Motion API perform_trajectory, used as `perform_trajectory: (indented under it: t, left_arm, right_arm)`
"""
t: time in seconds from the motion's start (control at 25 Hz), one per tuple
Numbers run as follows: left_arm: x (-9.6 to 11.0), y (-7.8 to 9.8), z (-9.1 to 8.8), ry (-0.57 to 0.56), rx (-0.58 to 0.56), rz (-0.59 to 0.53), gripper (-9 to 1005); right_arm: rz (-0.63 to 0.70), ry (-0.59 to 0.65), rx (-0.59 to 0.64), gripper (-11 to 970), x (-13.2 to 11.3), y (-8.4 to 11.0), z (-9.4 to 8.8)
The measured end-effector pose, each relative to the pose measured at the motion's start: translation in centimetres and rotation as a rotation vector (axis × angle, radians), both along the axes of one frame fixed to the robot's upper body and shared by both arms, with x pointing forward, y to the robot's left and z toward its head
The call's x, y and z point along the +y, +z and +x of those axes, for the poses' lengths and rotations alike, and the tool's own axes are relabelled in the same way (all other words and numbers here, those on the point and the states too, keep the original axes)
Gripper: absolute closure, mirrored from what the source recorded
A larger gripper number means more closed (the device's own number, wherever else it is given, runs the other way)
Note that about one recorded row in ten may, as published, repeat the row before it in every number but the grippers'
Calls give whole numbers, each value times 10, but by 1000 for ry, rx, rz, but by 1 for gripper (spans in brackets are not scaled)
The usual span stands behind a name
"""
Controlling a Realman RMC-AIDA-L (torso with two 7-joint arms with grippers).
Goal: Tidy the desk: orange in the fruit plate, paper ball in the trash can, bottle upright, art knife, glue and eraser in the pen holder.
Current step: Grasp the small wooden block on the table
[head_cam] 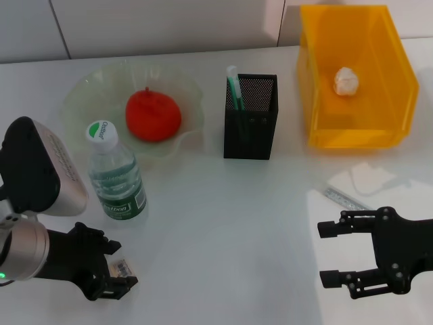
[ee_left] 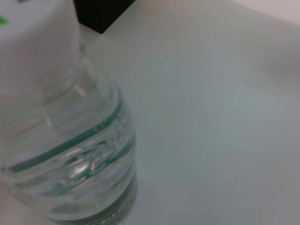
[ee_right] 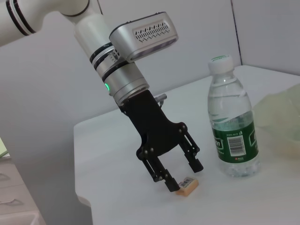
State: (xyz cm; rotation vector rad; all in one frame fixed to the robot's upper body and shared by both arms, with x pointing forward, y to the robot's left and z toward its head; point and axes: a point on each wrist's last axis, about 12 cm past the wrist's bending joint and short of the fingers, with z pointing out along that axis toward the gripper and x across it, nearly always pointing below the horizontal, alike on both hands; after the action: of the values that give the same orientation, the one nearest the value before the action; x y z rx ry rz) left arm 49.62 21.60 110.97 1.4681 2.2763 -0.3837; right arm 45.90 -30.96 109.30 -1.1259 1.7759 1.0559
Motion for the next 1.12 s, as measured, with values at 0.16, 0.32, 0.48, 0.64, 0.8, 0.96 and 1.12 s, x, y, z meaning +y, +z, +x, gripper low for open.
perform_trajectory:
  t: [0.16, 0.32, 0.48, 0.64, 0.8, 0.96, 1.12]
  left_arm:
    - [-1, -2, -1, -4, 5, 2, 348]
    - [-3, -4, -2, -18, 10, 12, 352]
    - [-3, -5, -2, -18, 7, 18, 356]
    - [-2, -6, -1, -17, 5, 20, 360]
    - [-2, -7, -1, -19, 6, 21, 364]
    - [-5, -8, 1, -24, 7, 23, 368]
    - [-7, -11, 3, -39, 18, 30, 372]
  right_arm:
    - [0, 0, 0, 185, 0, 0, 0]
    - [-2, 0, -1, 186, -1, 0, 0]
    - [-3, 0, -2, 186, 0, 0, 1]
    - [-4, -4, -3, 185, -1, 0, 1]
    - [-6, -7, -4, 186, -1, 0, 1]
    - [-6, -7, -4, 186, -1, 0, 1]
    - [-6, -7, -3, 186, -1, 0, 1]
